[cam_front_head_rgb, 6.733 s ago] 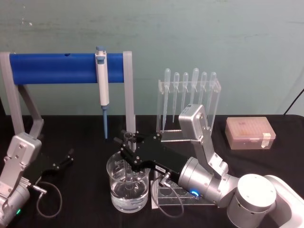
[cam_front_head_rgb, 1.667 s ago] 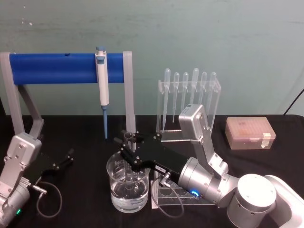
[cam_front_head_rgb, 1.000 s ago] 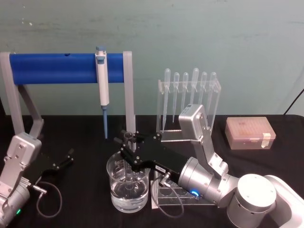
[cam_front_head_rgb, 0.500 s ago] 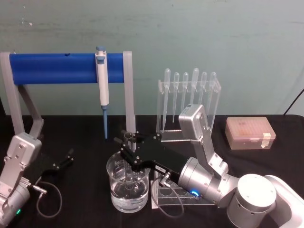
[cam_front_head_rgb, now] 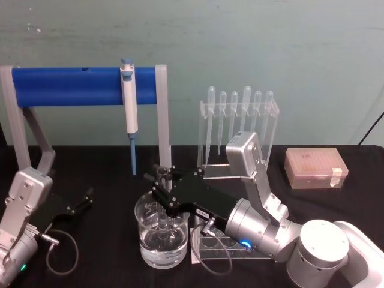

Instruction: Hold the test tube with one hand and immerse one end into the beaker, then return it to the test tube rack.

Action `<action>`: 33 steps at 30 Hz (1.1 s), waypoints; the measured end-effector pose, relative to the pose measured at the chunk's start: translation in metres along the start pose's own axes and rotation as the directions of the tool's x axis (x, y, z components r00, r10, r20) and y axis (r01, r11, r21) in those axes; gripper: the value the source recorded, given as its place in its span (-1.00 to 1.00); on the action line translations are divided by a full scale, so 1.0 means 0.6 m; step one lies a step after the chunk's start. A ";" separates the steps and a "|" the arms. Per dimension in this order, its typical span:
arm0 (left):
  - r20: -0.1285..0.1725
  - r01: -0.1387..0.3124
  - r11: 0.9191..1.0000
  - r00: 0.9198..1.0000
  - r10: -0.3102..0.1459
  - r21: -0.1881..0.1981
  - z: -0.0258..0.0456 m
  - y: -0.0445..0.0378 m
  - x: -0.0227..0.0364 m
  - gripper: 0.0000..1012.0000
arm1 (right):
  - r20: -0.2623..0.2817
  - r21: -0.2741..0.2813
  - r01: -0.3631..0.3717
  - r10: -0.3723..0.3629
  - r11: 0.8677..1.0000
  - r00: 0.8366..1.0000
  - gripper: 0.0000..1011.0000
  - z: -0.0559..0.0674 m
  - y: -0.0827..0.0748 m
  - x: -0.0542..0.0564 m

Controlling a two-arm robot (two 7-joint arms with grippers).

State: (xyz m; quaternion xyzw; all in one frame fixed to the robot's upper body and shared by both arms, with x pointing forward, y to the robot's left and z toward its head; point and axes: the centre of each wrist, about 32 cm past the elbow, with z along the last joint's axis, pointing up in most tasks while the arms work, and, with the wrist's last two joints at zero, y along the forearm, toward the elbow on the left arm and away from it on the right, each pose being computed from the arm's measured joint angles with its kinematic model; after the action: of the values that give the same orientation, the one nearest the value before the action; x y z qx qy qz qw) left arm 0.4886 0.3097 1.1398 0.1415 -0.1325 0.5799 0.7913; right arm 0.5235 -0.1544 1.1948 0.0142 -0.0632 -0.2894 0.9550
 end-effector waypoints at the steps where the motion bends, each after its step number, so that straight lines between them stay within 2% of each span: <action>1: 0.000 0.000 1.000 1.000 0.000 0.000 0.000 0.000 0.0000 0.98 | 0.000 0.000 0.000 0.000 1.000 1.000 -0.56 0.000 0.000 0.000; 33: 0.000 0.000 1.000 1.000 0.000 0.000 0.000 0.000 0.0000 0.98 | 0.000 0.000 0.000 0.000 1.000 1.000 -0.56 0.000 0.000 0.000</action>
State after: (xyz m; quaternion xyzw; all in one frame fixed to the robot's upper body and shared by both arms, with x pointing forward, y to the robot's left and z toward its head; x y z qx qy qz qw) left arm 0.4886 0.3097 1.1398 0.1415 -0.1324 0.5799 0.7913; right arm 0.5235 -0.1544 1.1949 0.0142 -0.0632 -0.2894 0.9550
